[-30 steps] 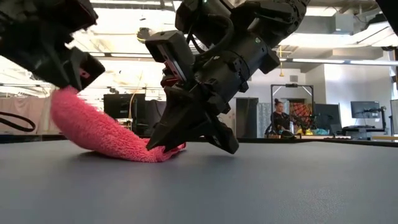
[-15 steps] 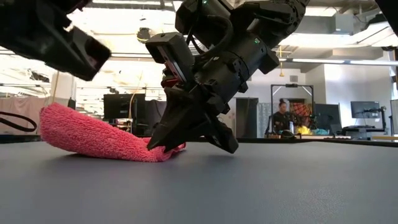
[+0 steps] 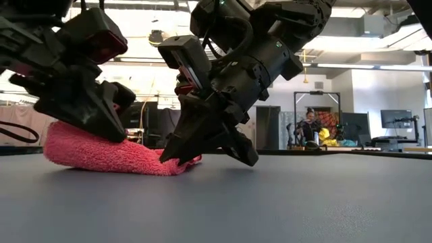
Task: Roll towel into tight, uniform cylinder
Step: Roll the red towel
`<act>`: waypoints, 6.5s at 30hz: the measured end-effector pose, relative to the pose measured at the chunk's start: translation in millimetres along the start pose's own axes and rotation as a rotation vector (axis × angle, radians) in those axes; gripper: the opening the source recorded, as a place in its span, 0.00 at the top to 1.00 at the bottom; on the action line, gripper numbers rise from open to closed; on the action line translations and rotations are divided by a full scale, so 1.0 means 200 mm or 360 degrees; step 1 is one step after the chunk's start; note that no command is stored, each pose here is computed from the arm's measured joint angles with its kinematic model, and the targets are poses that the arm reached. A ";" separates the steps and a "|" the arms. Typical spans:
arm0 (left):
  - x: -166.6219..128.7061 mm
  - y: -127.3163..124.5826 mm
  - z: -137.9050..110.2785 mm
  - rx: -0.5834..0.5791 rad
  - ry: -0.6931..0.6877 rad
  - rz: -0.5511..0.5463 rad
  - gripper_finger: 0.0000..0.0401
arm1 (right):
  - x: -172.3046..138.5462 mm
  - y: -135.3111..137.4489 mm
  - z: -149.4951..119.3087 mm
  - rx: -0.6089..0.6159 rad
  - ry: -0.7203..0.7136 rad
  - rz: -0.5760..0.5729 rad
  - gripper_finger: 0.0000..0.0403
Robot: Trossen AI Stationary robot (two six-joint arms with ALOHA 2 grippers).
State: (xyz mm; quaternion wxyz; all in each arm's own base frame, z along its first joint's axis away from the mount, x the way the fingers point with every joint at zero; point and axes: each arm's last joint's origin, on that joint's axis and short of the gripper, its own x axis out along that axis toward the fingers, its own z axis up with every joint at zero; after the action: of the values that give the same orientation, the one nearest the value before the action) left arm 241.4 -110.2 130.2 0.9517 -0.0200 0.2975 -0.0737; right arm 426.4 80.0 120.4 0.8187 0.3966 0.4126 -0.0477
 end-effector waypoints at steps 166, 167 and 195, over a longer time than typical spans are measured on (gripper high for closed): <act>-0.01 0.08 0.02 0.0501 0.0098 -0.0102 0.52 | 0.02 0.12 -0.16 -0.0276 -0.0106 -0.0052 0.92; -0.01 0.08 0.01 0.0503 0.0105 -0.0103 0.50 | 0.02 0.12 -0.16 -0.0276 -0.0106 -0.0048 0.92; 0.05 0.06 -0.09 0.0342 0.0285 0.0066 0.97 | 0.02 0.12 -0.16 -0.0090 -0.0146 -0.0054 0.89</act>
State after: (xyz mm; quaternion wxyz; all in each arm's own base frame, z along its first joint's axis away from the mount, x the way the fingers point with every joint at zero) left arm 241.4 -98.9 108.0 0.9193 0.0947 0.3719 -0.0870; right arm 419.0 119.8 121.8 0.8466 0.3638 0.3825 -0.0680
